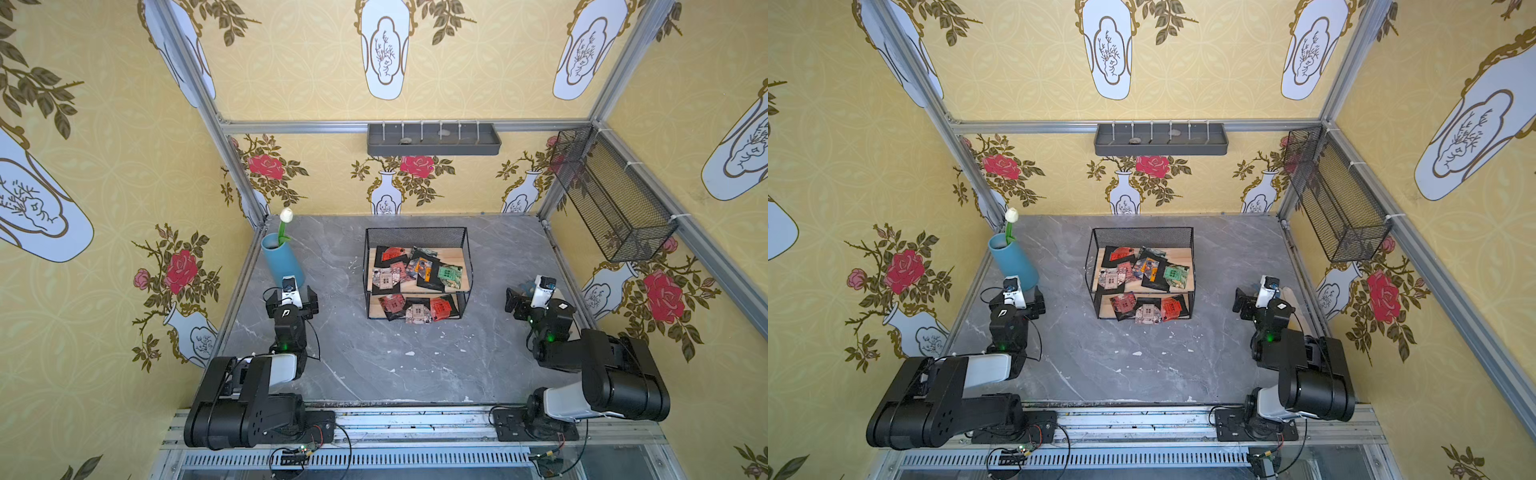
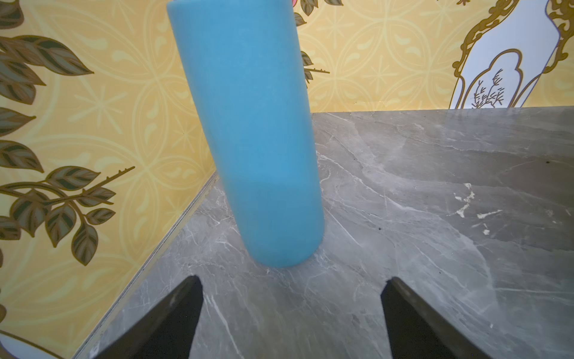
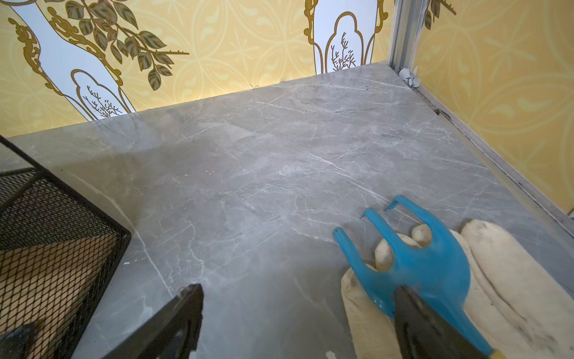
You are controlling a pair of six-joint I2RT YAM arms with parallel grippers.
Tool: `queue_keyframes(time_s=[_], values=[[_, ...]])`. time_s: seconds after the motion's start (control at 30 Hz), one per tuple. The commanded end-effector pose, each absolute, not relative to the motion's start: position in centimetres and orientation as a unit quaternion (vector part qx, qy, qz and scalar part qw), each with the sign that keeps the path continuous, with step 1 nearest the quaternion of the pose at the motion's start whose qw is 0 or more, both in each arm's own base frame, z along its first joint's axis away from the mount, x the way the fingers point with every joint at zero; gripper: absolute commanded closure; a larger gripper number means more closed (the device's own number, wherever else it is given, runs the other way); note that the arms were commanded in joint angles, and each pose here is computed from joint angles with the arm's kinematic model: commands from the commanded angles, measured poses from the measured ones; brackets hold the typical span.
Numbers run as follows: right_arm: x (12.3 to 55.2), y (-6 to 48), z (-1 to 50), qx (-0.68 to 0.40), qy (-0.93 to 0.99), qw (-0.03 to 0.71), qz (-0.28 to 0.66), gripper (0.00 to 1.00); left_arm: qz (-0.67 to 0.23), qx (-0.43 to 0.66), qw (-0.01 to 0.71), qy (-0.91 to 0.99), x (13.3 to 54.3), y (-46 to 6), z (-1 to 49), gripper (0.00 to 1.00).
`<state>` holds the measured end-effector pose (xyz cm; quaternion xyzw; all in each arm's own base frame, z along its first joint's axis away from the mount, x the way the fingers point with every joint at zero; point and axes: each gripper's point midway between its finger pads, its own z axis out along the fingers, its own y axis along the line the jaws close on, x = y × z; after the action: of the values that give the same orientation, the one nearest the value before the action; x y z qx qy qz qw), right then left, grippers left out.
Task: Remove the tea bags from the shelf
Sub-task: Pick up the tea bag from the shelf.
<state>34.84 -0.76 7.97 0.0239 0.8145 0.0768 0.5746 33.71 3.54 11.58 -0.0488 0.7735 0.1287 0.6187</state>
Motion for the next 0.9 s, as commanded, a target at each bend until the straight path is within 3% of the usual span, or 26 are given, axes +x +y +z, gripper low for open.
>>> queue_keyframes(time_s=[0.0, 0.87], values=[[35.1, -1.1, 8.6, 0.024, 0.807, 0.587, 0.064, 0.02, 0.127, -0.051, 0.627, 0.767, 33.8, 3.5, 12.0, 0.00], [35.2, -1.9, 8.9, 0.049, 0.806, 0.588, 0.051, 0.02, 0.139, -0.063, 0.625, 0.766, 33.9, 4.0, 13.7, 0.00]])
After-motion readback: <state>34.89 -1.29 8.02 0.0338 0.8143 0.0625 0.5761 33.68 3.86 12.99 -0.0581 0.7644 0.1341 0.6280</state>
